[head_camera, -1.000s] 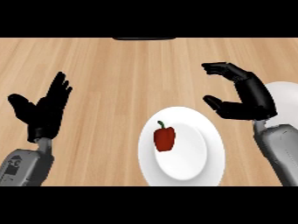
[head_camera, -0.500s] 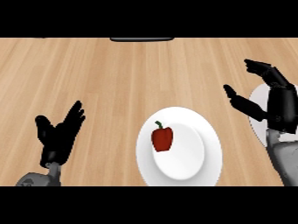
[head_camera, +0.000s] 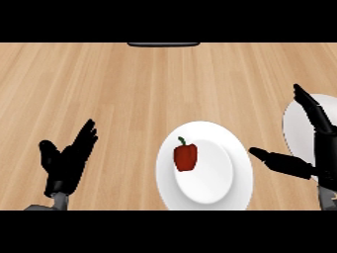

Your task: Pick the bell pepper from the plate and place it in the plate

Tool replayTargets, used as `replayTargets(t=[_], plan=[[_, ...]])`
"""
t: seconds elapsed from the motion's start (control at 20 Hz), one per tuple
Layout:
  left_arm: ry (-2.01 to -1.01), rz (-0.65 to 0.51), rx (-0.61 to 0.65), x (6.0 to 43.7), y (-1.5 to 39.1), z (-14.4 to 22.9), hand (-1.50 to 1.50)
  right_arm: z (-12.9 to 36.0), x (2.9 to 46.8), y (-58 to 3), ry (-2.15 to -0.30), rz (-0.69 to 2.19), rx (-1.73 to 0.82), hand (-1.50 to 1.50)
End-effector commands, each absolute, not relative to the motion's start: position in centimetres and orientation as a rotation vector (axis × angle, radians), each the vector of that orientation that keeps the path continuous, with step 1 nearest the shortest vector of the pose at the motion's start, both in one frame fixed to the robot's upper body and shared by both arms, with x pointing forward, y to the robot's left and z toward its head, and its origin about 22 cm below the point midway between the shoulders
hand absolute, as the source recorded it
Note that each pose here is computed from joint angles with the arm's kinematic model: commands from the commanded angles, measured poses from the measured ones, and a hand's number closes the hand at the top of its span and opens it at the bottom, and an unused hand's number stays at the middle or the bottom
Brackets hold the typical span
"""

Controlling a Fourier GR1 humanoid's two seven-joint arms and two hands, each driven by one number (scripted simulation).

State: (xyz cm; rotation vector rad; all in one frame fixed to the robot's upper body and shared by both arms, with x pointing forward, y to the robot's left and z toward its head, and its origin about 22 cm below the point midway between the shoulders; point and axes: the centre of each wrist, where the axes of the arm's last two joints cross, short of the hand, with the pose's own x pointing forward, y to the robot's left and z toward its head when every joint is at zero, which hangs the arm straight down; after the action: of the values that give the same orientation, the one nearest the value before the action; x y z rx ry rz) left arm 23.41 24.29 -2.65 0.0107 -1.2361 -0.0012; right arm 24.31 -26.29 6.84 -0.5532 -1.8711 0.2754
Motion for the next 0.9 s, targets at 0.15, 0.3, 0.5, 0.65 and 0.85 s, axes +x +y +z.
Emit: replayTargets(t=[0.15,0.3,0.5,0.65,0.85], plan=[[-1.189,-0.01,0.006,22.8,24.3,-2.6,0.0,10.1,23.5,-25.5,-1.569,0.693,-0.599,-1.5],[-1.192,-0.007,0.018,23.6,25.1,-3.4,0.0,12.6,23.0,-21.9,-1.531,0.753,-0.604,-1.5],[-1.179,-0.02,-0.015,23.6,23.1,-3.2,0.0,10.6,22.6,-17.4,-1.44,0.812,-0.643,-1.5],[-1.184,-0.003,0.001,22.3,23.4,-4.8,0.0,10.3,23.7,-15.7,-1.415,0.822,-0.619,-1.5],[-1.194,-0.007,0.017,22.8,24.1,-2.7,0.0,10.0,23.9,-11.9,-1.377,0.83,-0.671,-1.5]])
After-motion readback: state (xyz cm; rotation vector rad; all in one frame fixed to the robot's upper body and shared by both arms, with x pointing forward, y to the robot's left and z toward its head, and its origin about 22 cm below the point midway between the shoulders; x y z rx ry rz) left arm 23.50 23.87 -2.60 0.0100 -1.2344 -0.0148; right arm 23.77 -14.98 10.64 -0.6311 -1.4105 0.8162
